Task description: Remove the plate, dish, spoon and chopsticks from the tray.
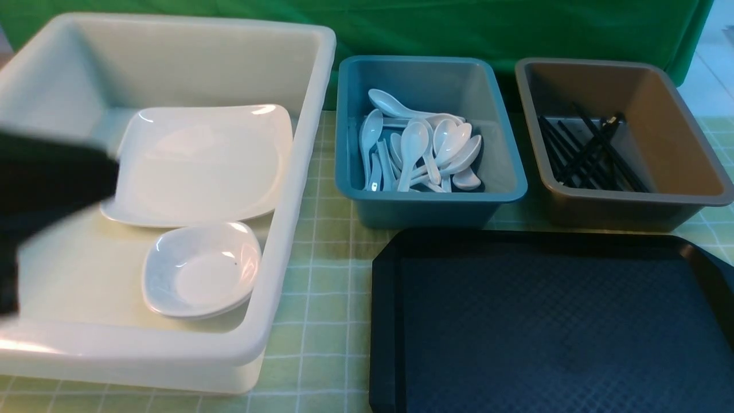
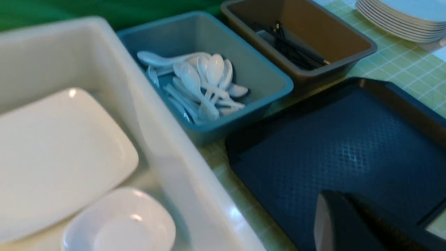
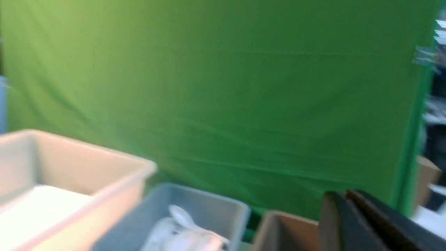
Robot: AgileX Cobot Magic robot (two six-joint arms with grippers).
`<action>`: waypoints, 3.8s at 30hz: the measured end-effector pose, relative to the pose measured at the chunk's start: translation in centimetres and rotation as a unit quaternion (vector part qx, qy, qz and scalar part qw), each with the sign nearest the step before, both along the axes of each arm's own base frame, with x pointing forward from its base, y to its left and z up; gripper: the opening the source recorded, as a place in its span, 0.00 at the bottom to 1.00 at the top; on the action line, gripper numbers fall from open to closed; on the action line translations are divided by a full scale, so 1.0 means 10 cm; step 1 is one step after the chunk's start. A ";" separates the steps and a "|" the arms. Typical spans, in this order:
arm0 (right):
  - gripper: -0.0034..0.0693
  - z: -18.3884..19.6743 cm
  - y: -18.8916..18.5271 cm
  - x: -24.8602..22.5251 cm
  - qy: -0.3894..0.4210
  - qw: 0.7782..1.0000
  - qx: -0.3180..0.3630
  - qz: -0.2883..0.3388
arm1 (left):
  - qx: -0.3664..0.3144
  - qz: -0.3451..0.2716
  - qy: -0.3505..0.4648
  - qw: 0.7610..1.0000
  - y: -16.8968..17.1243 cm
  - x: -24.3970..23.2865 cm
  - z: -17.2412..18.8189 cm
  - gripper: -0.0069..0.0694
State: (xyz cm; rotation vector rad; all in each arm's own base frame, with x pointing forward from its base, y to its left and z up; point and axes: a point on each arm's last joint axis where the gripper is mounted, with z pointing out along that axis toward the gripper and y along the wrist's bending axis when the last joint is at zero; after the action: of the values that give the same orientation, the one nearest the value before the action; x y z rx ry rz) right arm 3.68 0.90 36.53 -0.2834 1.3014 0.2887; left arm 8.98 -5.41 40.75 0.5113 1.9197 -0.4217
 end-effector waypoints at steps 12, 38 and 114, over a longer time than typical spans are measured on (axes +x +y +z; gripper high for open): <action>0.16 -0.24 0.06 -0.04 -0.040 0.998 0.020 0.041 | -0.042 0.031 -0.010 0.999 0.16 -0.32 -0.86 0.07; 0.27 -0.24 0.06 -0.04 -0.041 0.998 0.022 0.042 | -0.023 0.104 -0.127 0.986 0.33 -0.36 -1.07 0.07; 0.38 -1.78 -0.10 0.19 0.189 0.952 -0.131 -0.201 | 0.042 0.242 -0.147 0.958 0.52 -0.34 -2.16 0.09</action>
State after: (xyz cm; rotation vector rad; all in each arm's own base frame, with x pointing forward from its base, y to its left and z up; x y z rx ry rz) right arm 5.56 -0.15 18.75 -0.1833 1.7444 -0.1892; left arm 5.58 -0.26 19.10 0.1329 1.7026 0.0525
